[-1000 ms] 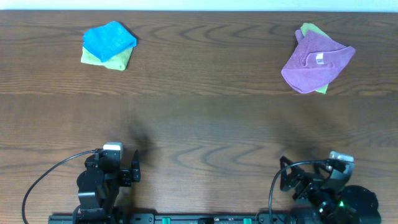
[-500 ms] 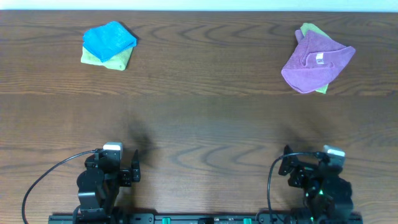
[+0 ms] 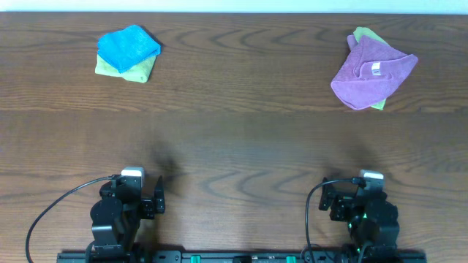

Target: Fold the cloth

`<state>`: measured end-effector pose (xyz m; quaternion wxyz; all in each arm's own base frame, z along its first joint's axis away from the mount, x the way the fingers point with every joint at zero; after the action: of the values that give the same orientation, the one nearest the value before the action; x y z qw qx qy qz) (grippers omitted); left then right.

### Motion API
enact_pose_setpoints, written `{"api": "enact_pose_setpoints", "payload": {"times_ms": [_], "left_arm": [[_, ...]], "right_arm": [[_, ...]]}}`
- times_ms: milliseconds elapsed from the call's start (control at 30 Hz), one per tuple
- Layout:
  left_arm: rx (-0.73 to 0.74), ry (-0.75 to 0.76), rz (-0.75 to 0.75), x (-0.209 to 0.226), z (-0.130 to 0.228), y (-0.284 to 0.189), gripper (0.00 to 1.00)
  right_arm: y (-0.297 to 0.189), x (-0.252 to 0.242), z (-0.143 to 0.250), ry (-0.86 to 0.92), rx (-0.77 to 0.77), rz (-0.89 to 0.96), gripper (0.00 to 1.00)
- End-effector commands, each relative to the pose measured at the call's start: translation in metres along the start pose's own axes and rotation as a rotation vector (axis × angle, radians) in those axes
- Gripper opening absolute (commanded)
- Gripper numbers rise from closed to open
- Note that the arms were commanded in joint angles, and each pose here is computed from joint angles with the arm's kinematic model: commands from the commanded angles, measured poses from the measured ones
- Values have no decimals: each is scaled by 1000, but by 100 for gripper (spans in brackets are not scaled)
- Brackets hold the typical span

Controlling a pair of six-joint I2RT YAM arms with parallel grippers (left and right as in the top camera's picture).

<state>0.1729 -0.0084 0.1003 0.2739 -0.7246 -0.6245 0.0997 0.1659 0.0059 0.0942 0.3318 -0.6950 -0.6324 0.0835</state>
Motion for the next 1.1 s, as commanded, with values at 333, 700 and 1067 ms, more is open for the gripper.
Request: {"api": "enact_pose_setpoints", "payload": {"times_ms": [333, 700, 1067], "left_arm": [[-3, 16, -1, 0, 1, 1, 95], [-3, 16, -1, 0, 1, 1, 95], [-3, 16, -1, 0, 1, 1, 95]], "right_arm": [[2, 2, 3, -70, 5, -26, 99], [2, 2, 3, -70, 5, -26, 99], [2, 2, 3, -70, 5, -26, 99]]}}
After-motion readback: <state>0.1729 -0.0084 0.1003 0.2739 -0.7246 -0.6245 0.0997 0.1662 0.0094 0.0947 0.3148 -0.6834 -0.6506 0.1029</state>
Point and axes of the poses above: each gripper's point midway between its finger pads, its own y axis out along the fingers, its own x axis along the line the jaws close on, z = x × y, the point moved 3 cm from there along -y, back along the fingers, and after that the axes turned 13 degrees about y, right-handed, at the moved point
